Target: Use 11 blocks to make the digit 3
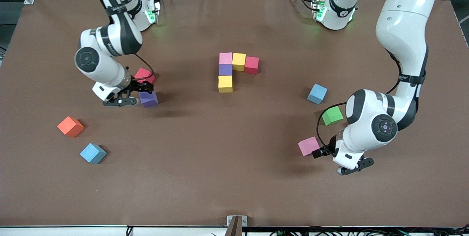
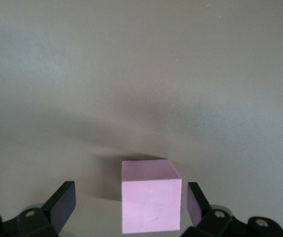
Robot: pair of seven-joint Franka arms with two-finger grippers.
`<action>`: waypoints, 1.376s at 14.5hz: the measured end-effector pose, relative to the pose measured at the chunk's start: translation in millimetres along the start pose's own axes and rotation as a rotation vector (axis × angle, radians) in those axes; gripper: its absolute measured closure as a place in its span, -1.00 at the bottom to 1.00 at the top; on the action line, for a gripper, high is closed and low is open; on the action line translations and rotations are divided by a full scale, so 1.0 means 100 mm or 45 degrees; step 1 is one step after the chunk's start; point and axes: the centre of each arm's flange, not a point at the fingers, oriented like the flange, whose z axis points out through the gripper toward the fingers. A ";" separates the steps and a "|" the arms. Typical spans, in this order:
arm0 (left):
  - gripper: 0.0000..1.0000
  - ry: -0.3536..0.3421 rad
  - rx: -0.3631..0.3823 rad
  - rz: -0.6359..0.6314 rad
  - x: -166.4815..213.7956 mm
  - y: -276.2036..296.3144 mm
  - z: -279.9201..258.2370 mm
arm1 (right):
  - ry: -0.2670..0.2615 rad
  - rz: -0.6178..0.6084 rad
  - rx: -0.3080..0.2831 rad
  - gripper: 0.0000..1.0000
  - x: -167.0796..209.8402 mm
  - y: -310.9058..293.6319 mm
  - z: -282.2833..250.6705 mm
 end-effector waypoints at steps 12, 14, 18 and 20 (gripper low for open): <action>-0.80 -0.037 0.001 -0.026 -0.24 0.27 0.57 | 0.042 -0.095 -0.010 -1.00 -0.16 -0.14 0.69; -0.39 -0.038 0.000 -0.033 -0.29 0.35 0.57 | 0.044 -0.103 -0.011 -1.00 -0.16 -0.17 0.71; -0.11 -0.072 0.032 -0.242 -0.61 0.72 0.48 | 0.044 -0.118 -0.013 -0.94 -0.17 -0.22 0.73; -0.09 -0.083 0.063 -0.425 -0.92 1.02 0.33 | 0.046 -0.118 -0.013 -0.85 -0.17 -0.22 0.74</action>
